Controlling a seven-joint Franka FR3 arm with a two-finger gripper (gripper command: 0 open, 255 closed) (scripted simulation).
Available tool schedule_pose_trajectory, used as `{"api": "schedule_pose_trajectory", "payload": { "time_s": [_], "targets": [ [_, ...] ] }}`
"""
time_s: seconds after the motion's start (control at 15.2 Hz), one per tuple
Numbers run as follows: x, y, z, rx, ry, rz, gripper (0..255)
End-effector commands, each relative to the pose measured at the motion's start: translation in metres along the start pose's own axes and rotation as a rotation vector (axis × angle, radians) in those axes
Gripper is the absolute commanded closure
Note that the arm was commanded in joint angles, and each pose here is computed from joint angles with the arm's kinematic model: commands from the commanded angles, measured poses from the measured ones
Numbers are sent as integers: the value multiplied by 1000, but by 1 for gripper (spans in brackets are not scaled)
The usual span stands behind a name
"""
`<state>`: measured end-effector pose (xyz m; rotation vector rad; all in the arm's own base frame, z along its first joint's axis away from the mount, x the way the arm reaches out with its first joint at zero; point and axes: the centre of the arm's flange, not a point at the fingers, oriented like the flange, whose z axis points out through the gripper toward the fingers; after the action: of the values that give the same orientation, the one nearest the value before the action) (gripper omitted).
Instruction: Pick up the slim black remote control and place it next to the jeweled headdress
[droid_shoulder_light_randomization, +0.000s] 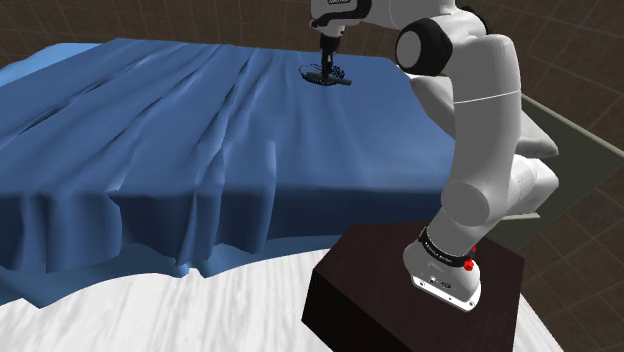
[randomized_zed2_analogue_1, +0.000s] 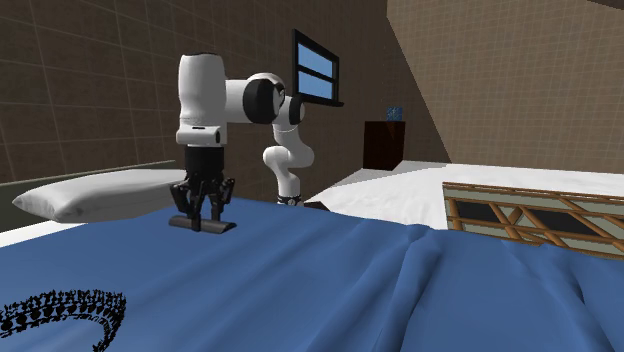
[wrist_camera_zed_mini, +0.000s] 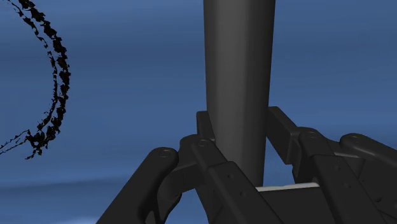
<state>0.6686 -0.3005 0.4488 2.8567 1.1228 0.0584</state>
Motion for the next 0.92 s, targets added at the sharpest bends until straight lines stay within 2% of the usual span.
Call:
{"api": "schedule_pose_trajectory", "payload": {
  "time_s": [0.0, 0.86],
  "targets": [
    [0, 1, 9, -1, 1, -1, 255],
    [-1, -5, 78, -1, 1, -1, 255]
  ]
}}
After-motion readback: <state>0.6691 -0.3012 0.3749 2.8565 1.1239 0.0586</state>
